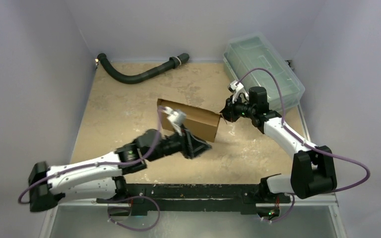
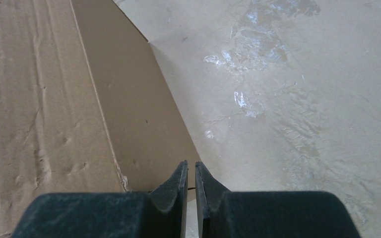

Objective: Fold the paper box

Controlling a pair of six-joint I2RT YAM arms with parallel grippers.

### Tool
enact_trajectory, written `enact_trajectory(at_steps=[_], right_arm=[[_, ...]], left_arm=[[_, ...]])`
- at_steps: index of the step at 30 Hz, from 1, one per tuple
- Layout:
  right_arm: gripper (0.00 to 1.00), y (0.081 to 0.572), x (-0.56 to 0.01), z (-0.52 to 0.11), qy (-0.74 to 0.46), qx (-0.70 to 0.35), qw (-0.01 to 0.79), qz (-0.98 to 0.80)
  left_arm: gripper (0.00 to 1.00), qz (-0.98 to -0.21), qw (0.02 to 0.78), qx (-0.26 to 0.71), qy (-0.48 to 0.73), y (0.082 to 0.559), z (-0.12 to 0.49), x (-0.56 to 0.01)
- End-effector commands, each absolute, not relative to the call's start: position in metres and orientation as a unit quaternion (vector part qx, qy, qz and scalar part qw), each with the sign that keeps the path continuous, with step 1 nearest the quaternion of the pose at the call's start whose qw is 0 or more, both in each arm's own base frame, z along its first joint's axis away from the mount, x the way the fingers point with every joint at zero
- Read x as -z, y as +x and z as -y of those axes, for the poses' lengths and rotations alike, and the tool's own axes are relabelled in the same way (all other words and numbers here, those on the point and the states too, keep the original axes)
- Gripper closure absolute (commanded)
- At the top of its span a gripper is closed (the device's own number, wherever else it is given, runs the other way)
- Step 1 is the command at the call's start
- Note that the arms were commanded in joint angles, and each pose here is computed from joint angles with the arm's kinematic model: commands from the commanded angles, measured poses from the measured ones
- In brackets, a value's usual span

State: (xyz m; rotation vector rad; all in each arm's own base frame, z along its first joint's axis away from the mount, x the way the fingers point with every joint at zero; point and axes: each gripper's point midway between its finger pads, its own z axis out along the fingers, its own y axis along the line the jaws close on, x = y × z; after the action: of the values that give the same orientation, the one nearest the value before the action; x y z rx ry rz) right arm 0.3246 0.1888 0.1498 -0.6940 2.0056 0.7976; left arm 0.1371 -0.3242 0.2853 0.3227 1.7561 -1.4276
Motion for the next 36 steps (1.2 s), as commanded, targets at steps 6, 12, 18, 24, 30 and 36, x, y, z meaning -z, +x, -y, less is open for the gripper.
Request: enact_trajectory(at_steps=[6, 12, 18, 24, 30, 36], right_arm=[[0.88, 0.325, -0.159, -0.192, -0.29, -0.323, 0.432, -0.79], [0.88, 0.327, -0.158, -0.191, -0.286, -0.319, 0.432, -0.793], [0.88, 0.327, -0.159, -0.191, -0.287, -0.32, 0.432, -0.793], [0.88, 0.327, -0.161, -0.191, -0.287, -0.32, 0.434, -0.792], [0.88, 0.327, -0.16, -0.191, -0.288, -0.32, 0.434, -0.792], [0.88, 0.327, -0.159, -0.191, -0.287, -0.32, 0.433, -0.793]], left_arm=[[0.49, -0.762, 0.501, 0.395, 0.111, 0.162, 0.394, -0.286], [0.39, -0.805, 0.506, 0.306, 0.055, 0.191, 0.412, -0.268], [0.46, -0.81, 0.525, 0.261, 0.018, 0.209, 0.417, -0.27], [0.57, -0.819, 0.519, 0.242, -0.023, 0.233, 0.415, -0.261], [0.65, -0.82, 0.509, 0.257, -0.037, 0.252, 0.421, -0.257], [0.7, -0.824, 0.503, 0.259, -0.041, 0.261, 0.426, -0.252]])
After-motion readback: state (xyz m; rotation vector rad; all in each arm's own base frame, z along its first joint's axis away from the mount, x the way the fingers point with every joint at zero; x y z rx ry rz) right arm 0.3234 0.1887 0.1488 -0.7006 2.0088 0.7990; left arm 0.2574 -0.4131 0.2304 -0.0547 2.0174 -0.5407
